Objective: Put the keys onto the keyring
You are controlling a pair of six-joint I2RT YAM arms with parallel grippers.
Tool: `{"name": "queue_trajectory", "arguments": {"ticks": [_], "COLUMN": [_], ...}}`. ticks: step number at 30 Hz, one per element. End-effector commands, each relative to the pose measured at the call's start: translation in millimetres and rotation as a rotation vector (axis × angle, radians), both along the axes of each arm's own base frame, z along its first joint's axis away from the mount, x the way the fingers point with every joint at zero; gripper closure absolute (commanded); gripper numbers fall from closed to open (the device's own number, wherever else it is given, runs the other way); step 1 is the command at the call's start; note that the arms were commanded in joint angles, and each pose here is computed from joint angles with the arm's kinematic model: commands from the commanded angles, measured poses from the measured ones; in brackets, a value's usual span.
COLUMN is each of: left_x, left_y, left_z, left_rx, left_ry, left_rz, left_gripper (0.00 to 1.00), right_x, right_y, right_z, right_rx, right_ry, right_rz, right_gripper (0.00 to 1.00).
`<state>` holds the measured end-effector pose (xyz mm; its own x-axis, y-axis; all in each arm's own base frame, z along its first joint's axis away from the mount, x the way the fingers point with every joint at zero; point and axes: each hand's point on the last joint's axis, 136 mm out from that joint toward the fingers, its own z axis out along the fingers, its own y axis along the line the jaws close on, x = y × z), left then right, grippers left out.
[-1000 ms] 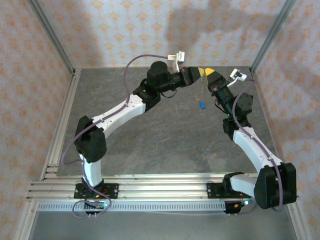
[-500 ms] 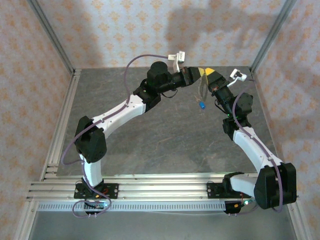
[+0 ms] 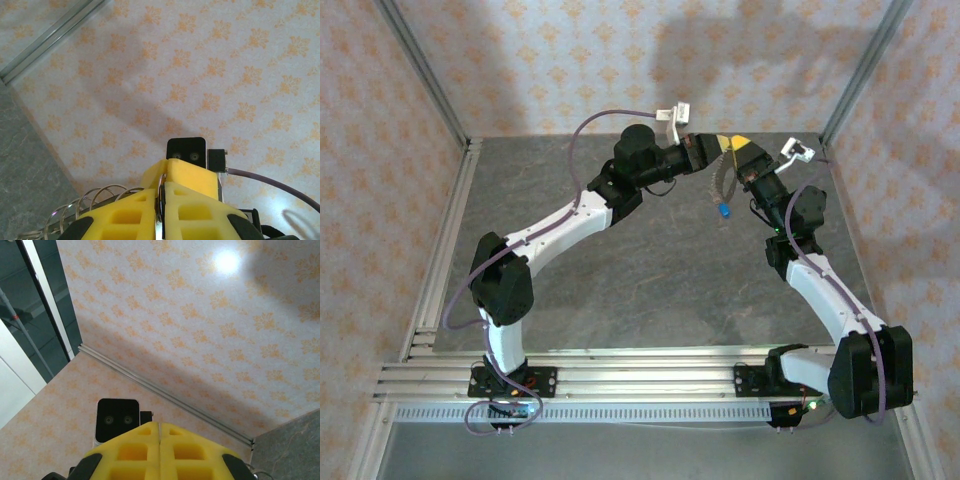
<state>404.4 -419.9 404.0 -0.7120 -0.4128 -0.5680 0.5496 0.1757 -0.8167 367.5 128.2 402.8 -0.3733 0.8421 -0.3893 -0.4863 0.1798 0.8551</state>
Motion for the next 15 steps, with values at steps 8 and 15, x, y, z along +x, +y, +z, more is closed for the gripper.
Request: {"name": "queue_trajectory", "arguments": {"ticks": [8, 15], "left_x": [-18.3, -18.6], "left_y": [-10.8, -12.9], "left_z": [18.6, 13.8], "left_rx": [-0.029, -0.018], "left_ry": [-0.07, -0.066], "left_rz": [-0.048, -0.051], "left_gripper": [0.9, 0.91], "right_x": [-8.2, -8.7], "right_y": [-0.3, -0.4], "right_z": [19.4, 19.5], "right_rx": [0.014, 0.013], "right_ry": [-0.065, -0.064], "right_rz": [0.002, 0.001], "right_gripper": [1.0, 1.0]}}
